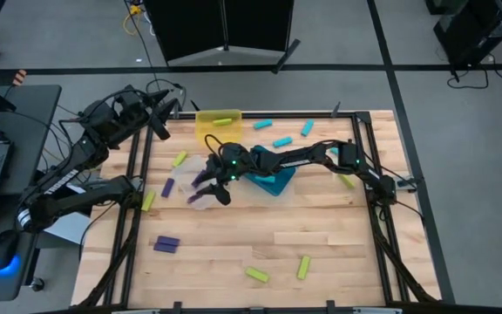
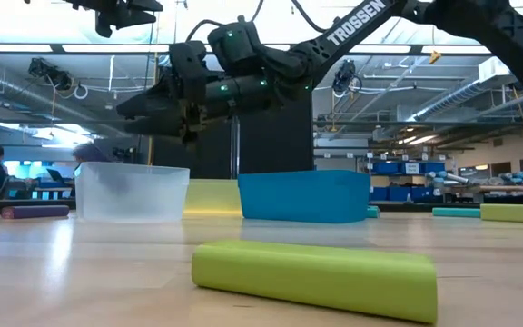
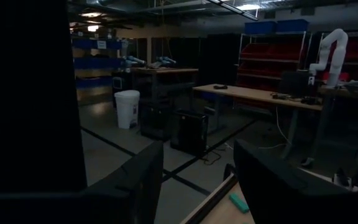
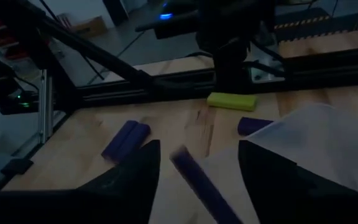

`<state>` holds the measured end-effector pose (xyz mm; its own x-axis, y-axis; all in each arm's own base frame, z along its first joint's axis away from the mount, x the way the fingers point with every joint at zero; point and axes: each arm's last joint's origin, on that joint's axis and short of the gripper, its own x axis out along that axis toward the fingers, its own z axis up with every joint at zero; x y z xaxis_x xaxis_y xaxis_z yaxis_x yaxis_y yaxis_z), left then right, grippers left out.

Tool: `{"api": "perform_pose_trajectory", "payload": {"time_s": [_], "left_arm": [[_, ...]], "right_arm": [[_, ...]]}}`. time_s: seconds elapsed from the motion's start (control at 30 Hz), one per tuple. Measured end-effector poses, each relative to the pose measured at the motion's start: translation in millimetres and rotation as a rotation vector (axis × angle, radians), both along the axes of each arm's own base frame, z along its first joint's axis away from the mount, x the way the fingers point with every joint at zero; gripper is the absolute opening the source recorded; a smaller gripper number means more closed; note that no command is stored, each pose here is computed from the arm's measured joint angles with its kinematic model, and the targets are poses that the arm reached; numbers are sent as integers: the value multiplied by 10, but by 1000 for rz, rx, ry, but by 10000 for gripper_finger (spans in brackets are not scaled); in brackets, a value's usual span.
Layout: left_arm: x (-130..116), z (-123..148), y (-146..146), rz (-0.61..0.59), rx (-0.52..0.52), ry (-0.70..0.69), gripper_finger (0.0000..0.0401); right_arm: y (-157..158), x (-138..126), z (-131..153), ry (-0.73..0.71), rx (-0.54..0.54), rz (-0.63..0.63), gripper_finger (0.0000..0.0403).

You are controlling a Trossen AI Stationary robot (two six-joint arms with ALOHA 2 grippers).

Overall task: Sort blocks
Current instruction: Put the blue block into the blue bin

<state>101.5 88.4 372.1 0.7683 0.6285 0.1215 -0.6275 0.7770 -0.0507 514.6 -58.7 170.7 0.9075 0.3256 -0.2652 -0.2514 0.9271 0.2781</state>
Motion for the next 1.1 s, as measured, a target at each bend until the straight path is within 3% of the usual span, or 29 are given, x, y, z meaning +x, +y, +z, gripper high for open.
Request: {"api": "perform_pose_trajectory", "payload": {"time_s": [0.13,0.4,0.57,0.7,0.87,1.1], "left_arm": [[0,0,0,0,1,1,204],[11,-6,9,0,-2,5,204],[103,-59,90,-1,-31,36,204],[309,-173,259,-38,-78,88,204],[680,-373,549,-138,-110,114,204],[1177,-598,955,-226,-172,86,204]], "right_arm": [[-29,-16,103,-36,-26,5,250],[-258,-297,653,-124,-138,-41,237],[-538,-810,947,-164,-205,-191,225],[-699,-1335,971,-194,-201,-324,214],[-666,-1937,1014,-247,-226,-502,204],[-461,-2547,963,-242,-224,-678,202]]}}
